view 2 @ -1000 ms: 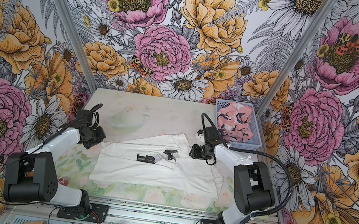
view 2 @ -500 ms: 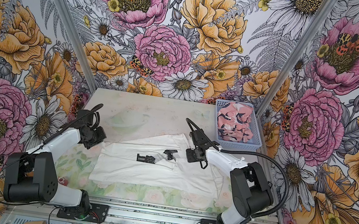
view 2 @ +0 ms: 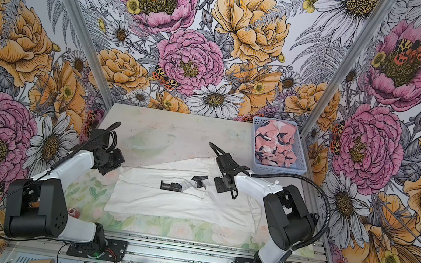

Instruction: Fold and stack the mixed laundry pile

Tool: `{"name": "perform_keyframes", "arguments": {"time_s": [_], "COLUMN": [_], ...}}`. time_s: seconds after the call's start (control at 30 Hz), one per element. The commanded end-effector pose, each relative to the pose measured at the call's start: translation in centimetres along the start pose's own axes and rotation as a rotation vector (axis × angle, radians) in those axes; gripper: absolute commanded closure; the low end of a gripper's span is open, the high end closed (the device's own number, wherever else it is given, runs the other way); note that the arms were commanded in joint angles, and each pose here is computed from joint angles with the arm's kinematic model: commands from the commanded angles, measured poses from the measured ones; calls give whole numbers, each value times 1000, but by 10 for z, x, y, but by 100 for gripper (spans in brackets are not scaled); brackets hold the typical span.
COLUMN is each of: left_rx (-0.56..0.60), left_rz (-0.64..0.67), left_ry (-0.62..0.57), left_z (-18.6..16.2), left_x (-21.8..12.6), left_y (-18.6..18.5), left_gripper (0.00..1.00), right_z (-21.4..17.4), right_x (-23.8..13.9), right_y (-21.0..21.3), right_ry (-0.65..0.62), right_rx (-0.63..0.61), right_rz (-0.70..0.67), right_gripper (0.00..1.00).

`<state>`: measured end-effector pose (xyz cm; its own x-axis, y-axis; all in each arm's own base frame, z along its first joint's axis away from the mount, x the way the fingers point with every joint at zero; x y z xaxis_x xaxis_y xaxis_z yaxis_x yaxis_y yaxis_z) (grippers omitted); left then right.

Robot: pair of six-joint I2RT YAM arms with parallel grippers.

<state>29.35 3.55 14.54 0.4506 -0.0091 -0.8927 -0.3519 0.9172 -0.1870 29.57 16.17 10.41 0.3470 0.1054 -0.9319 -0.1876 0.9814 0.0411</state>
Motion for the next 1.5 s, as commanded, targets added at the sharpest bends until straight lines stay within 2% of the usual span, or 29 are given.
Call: {"name": "perform_keyframes", "arguments": {"time_s": [0.0,0.53,0.83,0.93,1.03,1.27,1.47], "left_rx": [-8,-13,-13,-12,-13,-11,2], "left_rz": [-1,0,0,-1,-4,-17,-38], "left_ry": [-18,-18,-17,-16,-15,-25,-48], "left_z": [0,-2,-2,-3,-3,1,18], "left_x": [-1,-1,0,0,0,-2,-5], "left_y": [0,3,3,3,3,0,-6], "left_gripper": [100,100,100,100,100,100,100], "right_z": [15,9,13,13,13,21,60], "right_x": [-1,11,14,15,14,-13,-47], "right_y": [2,12,8,9,10,11,1], "right_ry": [-42,1,-17,-16,-13,-32,-126], "right_rx": [-27,-72,-76,-80,-85,-106,-99], "right_rz": [-41,-41,-111,-110,-98,-90,-137], "right_gripper": [64,71,75,81,98,100,100]}}
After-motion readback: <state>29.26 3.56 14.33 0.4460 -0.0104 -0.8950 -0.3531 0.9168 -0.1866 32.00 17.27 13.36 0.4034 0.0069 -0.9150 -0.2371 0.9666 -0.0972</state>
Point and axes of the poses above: each gripper's point midway between its finger pads, its own x axis out along the fingers, its own y axis along the line the jaws close on, z = x × y, the point moved 7 cm from there along -x, back along the fingers, and after that the axes turned 13 degrees about x, right-handed, at the moved point
